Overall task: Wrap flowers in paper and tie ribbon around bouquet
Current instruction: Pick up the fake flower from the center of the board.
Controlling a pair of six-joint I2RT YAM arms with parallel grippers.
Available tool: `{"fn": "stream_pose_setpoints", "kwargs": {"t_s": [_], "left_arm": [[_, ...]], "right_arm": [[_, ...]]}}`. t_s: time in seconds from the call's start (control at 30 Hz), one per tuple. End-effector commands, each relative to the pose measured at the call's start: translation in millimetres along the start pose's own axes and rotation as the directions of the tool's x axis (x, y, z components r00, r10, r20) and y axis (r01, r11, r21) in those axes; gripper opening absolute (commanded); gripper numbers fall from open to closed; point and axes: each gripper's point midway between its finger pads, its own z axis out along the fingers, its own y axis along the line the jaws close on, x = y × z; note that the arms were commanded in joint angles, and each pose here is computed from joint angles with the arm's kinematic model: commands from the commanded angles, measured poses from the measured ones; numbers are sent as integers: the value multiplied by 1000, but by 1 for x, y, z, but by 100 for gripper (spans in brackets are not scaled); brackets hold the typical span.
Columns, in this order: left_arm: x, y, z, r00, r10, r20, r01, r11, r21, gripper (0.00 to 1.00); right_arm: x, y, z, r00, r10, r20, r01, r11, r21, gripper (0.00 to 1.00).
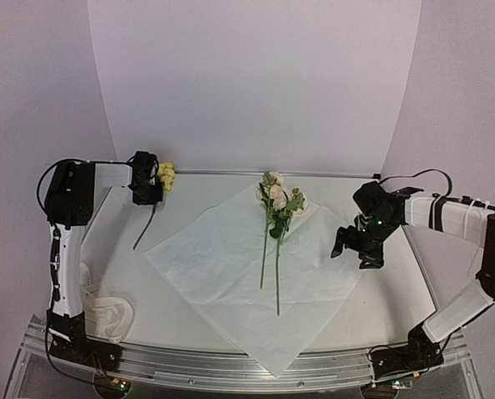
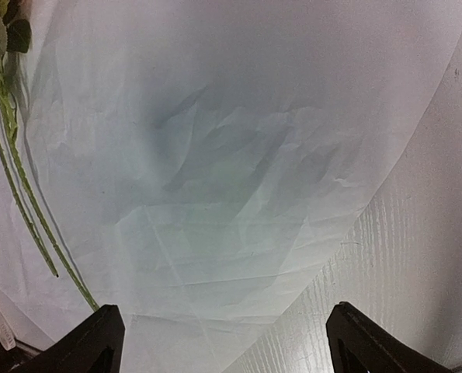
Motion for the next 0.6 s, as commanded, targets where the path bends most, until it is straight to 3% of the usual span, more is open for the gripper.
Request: {"fn": "stream_pose_setpoints", "kwargs": {"t_s": [0.0,0.27,0.57], "left_arm": [[-61,-13,-76,981,-65,183,54,996,65,0],[-85,-53,-167,942,-164,292,111,976,190,0],[-42,-163,-234,932,-281,229,176,904,390,0]], "right_arm": [[-12,9,-7,1000,-11,26,11,1000,-16,92],[-18,31,-6,999,-32,19,33,998,-44,89],[-47,97,13,993,-108,49,112,991,-76,80]]}}
